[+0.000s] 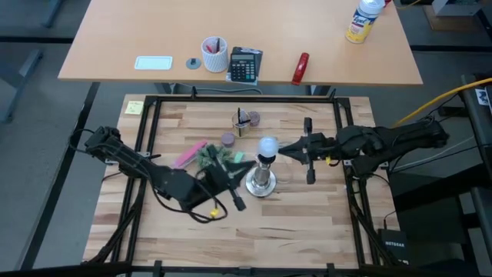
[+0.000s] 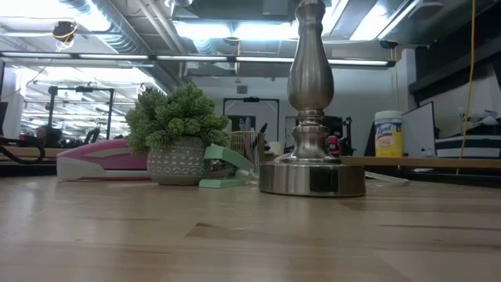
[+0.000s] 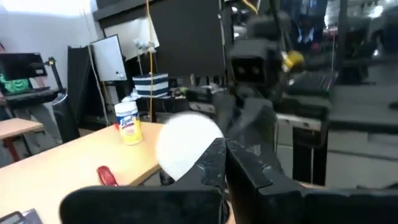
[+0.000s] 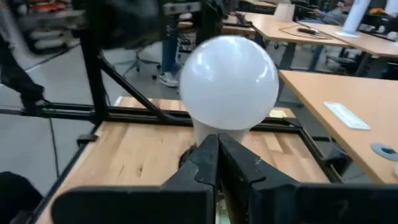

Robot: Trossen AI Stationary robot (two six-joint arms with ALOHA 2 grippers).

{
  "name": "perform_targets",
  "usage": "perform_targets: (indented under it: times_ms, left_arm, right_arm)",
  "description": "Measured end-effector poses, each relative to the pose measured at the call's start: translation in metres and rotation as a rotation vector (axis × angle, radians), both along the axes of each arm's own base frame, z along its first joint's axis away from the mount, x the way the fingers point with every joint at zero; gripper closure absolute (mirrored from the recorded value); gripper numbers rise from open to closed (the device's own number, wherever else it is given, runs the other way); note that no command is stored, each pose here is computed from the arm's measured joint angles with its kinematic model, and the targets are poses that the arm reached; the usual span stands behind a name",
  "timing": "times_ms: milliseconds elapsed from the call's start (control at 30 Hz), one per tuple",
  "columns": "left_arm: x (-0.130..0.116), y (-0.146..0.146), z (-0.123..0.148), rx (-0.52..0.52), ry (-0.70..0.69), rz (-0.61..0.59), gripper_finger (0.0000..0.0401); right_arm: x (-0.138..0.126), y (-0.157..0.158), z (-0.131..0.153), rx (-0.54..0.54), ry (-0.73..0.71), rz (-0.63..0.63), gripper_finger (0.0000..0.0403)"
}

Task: Screw lightbulb
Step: Remove the lightbulb from the lamp

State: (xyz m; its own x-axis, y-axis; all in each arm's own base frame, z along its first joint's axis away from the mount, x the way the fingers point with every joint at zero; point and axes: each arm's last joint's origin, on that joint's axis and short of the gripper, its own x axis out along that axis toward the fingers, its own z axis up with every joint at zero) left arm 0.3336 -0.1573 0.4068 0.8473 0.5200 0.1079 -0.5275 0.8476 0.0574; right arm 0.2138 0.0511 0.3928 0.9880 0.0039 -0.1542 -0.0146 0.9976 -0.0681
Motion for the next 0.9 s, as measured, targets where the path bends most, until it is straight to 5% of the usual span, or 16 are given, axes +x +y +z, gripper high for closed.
perform_targets:
  times_ms: [233, 400, 600, 900]
  left_arm:
    - [-0.053, 0.030, 0.053, 0.033, -0.035, 0.013, 0.0400]
    - [-0.078, 0.071, 0.059, -0.026, 0.056, -0.085, 0.0400]
    - [-0.056, 0.105, 0.034, -0.166, 0.189, -0.208, 0.0400]
    - [-0.016, 0.114, 0.009, -0.129, 0.250, -0.164, 0.0400]
  right_arm:
    - [-0.019, -0.006, 0.014, 0.015, -0.073, -0.015, 0.0386]
    - [-0.026, -0.008, 0.018, 0.023, -0.102, -0.016, 0.0386]
    - [-0.014, -0.004, 0.016, 0.027, -0.106, 0.011, 0.0386]
    - [0.004, 0.002, 0.004, 0.038, -0.054, 0.009, 0.0386]
